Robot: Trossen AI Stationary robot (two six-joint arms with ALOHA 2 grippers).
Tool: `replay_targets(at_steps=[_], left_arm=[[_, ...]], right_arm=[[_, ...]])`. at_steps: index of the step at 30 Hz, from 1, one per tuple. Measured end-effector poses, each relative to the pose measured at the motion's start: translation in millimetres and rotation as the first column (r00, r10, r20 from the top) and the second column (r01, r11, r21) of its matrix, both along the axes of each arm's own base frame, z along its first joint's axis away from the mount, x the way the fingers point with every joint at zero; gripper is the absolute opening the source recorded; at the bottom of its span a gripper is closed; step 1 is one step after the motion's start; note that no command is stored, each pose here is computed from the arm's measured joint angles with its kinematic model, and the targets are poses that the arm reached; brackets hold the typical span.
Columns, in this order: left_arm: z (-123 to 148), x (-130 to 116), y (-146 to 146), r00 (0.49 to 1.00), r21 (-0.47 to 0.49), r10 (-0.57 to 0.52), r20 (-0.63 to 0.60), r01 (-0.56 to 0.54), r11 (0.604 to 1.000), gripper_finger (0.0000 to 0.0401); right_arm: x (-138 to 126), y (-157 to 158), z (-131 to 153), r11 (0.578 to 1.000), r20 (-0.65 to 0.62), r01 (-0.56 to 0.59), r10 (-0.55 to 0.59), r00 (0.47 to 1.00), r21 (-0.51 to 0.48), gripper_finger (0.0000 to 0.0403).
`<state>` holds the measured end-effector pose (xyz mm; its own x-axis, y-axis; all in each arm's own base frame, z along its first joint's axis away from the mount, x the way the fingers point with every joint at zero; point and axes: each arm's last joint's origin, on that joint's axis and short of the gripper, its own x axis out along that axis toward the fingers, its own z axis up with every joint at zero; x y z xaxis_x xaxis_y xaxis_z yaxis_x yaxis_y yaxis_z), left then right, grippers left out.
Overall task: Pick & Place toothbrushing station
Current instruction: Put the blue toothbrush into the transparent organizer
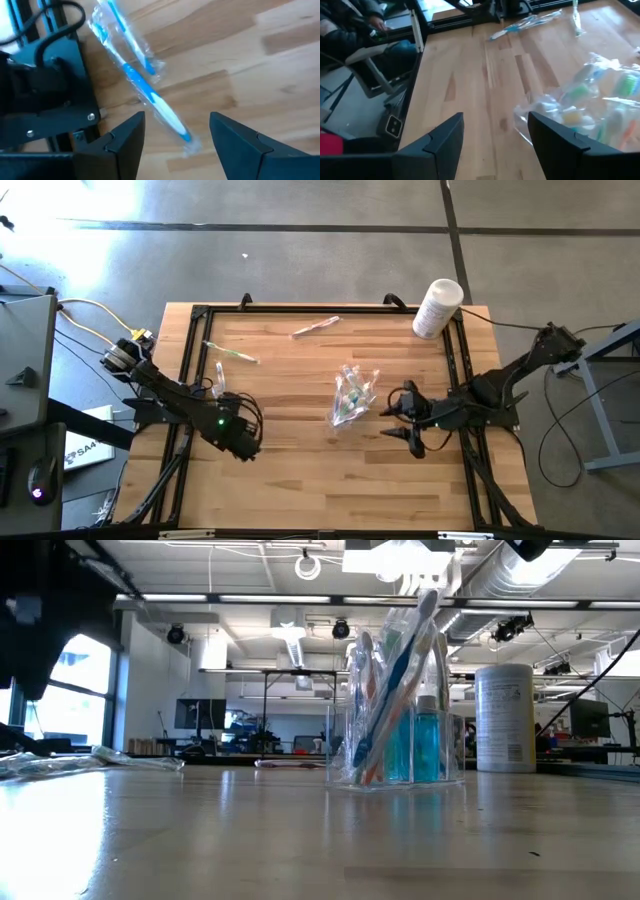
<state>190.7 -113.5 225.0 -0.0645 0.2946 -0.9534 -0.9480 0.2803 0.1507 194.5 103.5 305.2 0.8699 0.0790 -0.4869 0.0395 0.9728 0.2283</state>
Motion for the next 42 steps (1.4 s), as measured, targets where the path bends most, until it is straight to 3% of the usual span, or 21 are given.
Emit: replay_targets(at_steps=[6, 13, 21, 30, 34, 40, 42], left_arm=[[-27.5, -28.4, 27.1, 0.99, -0.073, 0.138, 0.014, -0.136, 0.988, 0.0214], [-54.1, -40.3, 40.6, 0.958, -0.208, 0.232, 0.166, -0.196, 0.958, 0.0214], [-73.5, -54.3, 48.3, 0.928, -0.191, 0.358, 0.1, -0.335, 0.923, 0.0214], [-93.3, -62.3, 52.0, 0.927, -0.209, 0.36, 0.107, -0.333, 0.919, 0.0208], [-95.1, -63.2, 52.1, 0.937, -0.216, 0.337, 0.095, -0.311, 0.926, 0.0164], [-95.3, -60.9, 51.4, 0.96, -0.218, 0.255, 0.116, -0.226, 0.95, 0.0022], [-95.4, -60.4, 51.2, 0.96, -0.22, 0.254, 0.12, -0.224, 0.949, 0.0017]], right_arm=[[4.0, 13.5, -7.7, 0.999, -0.02, -0.037, 0.037, 0.999, -0.014, 0.0213], [8.9, 19.1, -14.0, 0.999, -0.039, -0.046, 0.045, 0.998, -0.026, 0.0213], [10.7, 20.0, -15.2, 0.999, -0.037, -0.04, 0.039, 0.999, -0.031, 0.0213], [10.9, 20.6, -14.7, 0.998, -0.035, -0.053, 0.052, 0.998, -0.021, 0.0213], [10.5, 22.0, -15.0, 0.996, -0.049, -0.094, 0.094, 0.994, 0.005, 0.0213], [13.9, 28.7, -22.9, 0.992, -0.087, -0.123, 0.123, 0.989, 0.007, 0.0213], [16.6, 32.4, -28.3, 0.992, -0.107, -0.128, 0.127, 0.986, -0.003, 0.0213]])
